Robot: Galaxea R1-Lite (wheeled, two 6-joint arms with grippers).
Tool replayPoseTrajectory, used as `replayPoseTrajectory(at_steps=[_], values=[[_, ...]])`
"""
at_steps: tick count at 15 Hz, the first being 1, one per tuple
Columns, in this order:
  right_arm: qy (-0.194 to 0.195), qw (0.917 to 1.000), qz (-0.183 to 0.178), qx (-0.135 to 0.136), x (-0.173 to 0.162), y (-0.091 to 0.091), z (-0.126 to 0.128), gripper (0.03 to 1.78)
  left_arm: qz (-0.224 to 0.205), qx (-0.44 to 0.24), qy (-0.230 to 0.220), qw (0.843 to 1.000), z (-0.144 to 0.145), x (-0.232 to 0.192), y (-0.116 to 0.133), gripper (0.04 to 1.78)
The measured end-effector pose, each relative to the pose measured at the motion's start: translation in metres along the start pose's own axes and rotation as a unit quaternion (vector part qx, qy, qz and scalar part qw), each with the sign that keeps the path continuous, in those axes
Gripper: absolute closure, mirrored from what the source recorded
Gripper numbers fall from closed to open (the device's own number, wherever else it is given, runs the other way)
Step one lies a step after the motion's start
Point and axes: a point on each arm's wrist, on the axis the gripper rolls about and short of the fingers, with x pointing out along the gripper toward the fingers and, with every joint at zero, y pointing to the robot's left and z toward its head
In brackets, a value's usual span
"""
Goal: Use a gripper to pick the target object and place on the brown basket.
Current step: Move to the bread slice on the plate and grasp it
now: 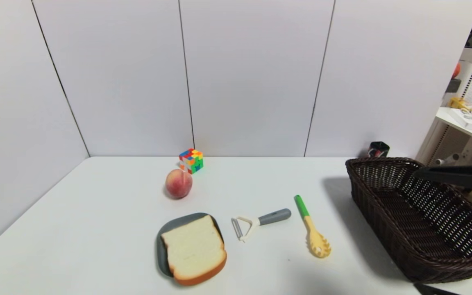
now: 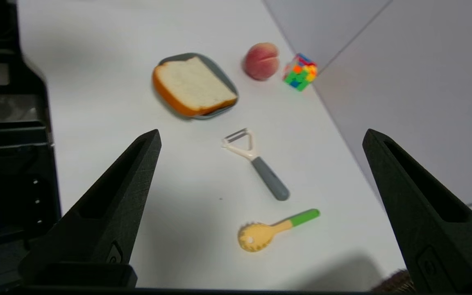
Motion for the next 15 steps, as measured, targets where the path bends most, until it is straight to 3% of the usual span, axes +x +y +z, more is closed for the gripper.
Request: replayPoseTrajectory(at_steps=[5, 11, 15], values=[[0.026, 0.9948, 0.098, 0.001, 0.052, 0.011, -0.008, 0.11, 0.000, 0.000, 0.000, 1.000, 0.000, 0.000, 0.000, 0.13], [0.074, 0.9856, 0.150, -0.021, 0.089, 0.040, -0.013, 0.11, 0.000, 0.000, 0.000, 1.000, 0.000, 0.000, 0.000, 0.13], [0.065, 0.9801, 0.181, -0.049, 0.112, 0.055, -0.015, 0.11, 0.000, 0.000, 0.000, 1.000, 0.000, 0.000, 0.000, 0.13]])
